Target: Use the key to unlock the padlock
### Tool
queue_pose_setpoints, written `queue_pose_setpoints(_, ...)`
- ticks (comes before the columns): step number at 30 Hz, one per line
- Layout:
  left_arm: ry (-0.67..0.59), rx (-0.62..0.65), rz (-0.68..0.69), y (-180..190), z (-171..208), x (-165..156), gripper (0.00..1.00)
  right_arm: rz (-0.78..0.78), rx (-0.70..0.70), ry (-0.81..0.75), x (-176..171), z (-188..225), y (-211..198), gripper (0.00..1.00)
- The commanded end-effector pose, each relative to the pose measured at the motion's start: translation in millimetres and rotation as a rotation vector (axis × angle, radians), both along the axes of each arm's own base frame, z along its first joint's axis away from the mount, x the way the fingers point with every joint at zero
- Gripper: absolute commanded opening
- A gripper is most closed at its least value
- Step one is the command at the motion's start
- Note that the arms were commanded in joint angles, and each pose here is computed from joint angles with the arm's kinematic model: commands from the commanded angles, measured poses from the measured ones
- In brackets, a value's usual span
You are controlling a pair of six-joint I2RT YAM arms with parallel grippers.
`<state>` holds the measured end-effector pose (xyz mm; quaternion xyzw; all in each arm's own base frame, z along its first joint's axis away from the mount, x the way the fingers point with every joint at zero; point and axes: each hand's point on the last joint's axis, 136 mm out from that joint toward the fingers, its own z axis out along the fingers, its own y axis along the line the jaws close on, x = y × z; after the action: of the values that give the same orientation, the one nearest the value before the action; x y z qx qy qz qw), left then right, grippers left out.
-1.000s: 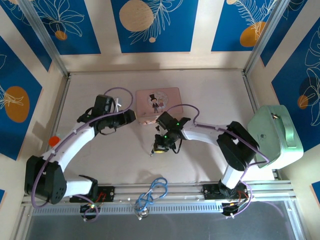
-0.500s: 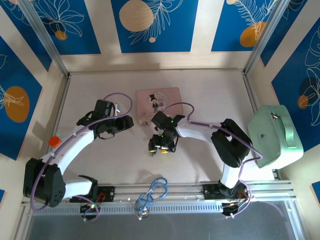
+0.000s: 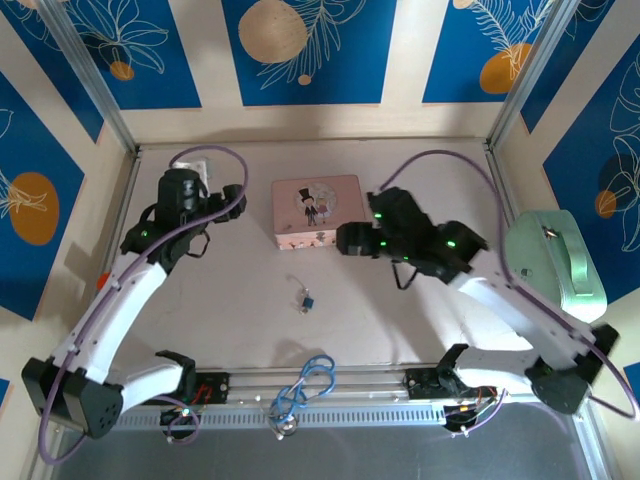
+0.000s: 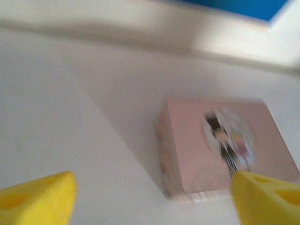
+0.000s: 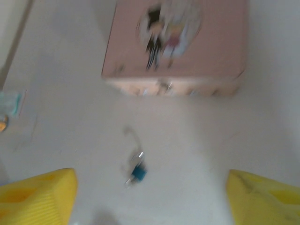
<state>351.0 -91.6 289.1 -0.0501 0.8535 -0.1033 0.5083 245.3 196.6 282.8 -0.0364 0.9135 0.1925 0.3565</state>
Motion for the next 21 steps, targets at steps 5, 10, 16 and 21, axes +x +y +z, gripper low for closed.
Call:
queue_pose_setpoints(5,-0.248,0.294,0.362,74,-58,27,1.0,-0.173,-0.338,-0.397,44,-37,-97,0.99)
queue_pose_setpoints(10,-0.08,0.471,0.33,86,-126,43,1.0,-0.419,-0.408,-0.273,65,-108,-178,0.99)
queue_pose_setpoints(16,-0.034,0.518,0.288,98,-169,50,1.0,-0.547,-0.437,-0.165,79,-182,-230,0.99)
queue_pose_setpoints(21,-0.086,0.41,0.269,108,-184,46,1.0,-0.335,-0.377,-0.233,123,-187,-193,0.99)
